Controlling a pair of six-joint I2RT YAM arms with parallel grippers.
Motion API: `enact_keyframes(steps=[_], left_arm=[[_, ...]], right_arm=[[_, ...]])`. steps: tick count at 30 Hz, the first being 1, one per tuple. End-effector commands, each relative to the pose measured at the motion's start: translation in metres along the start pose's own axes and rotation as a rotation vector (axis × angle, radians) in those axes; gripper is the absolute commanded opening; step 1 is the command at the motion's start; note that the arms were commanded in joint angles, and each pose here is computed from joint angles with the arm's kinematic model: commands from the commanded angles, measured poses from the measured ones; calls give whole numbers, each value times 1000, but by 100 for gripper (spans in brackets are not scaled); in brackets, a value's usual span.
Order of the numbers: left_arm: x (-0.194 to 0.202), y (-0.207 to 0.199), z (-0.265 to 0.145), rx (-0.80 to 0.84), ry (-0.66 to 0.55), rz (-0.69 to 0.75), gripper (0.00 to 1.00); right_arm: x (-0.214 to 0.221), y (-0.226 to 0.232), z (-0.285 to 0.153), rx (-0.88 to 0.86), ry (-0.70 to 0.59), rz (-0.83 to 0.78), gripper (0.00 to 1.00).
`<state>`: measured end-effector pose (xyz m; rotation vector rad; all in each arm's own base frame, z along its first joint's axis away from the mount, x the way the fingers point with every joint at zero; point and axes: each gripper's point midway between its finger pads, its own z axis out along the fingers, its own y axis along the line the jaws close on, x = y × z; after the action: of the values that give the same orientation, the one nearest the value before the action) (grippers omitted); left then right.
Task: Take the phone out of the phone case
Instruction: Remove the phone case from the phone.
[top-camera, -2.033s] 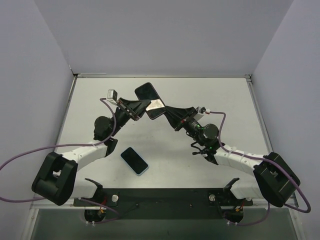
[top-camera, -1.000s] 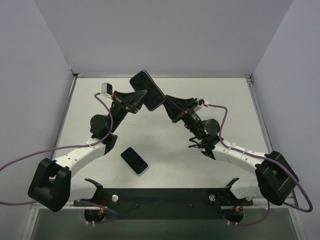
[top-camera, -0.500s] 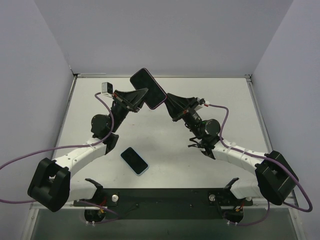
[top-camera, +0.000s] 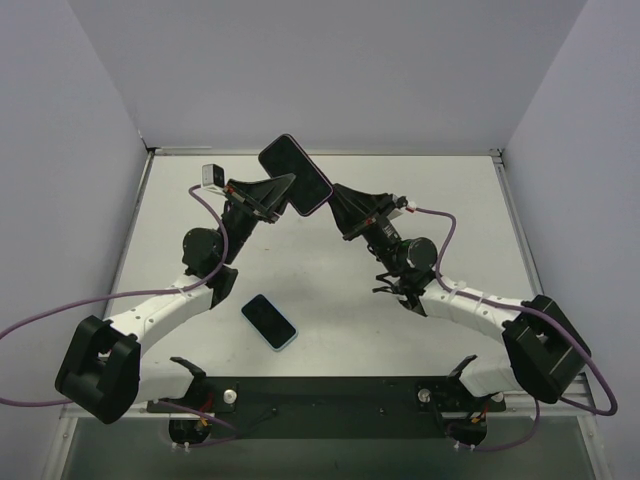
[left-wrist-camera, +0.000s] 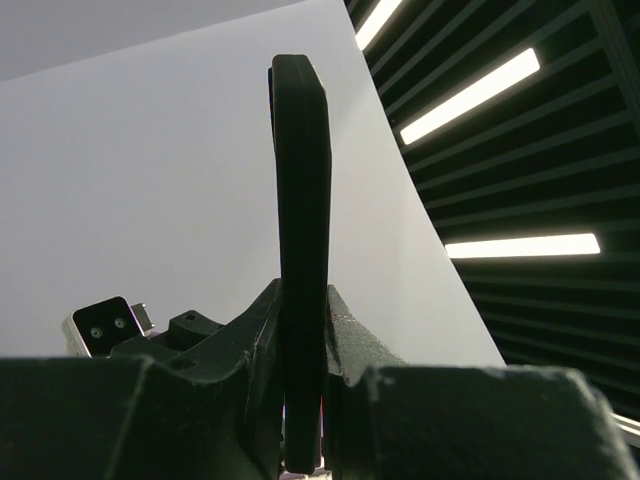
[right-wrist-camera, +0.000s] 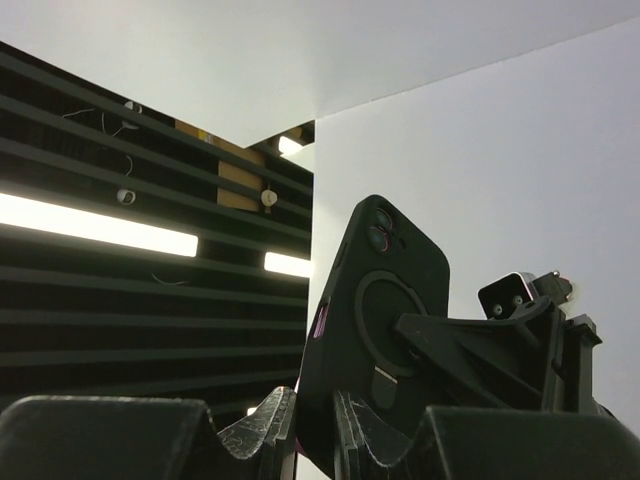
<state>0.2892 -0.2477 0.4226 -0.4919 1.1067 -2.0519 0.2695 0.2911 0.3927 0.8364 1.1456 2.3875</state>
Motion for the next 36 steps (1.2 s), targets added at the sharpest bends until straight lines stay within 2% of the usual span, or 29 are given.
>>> enact_keyframes(steps=[1,15,29,36], left_arm=[[55,-173,-43,634,217,28,0],[52,-170,-41,626,201,21,0],[49,-179,-39,651,184,20,0],[49,-165,-38,614,183,14,0]], right_arm=[[19,2,-6,-81,99,-37,0],[7,-40,-1,10,73,-26,0],[11,-41,3,9,80,5,0],[19,-36,-1,-2,138,-104,0]])
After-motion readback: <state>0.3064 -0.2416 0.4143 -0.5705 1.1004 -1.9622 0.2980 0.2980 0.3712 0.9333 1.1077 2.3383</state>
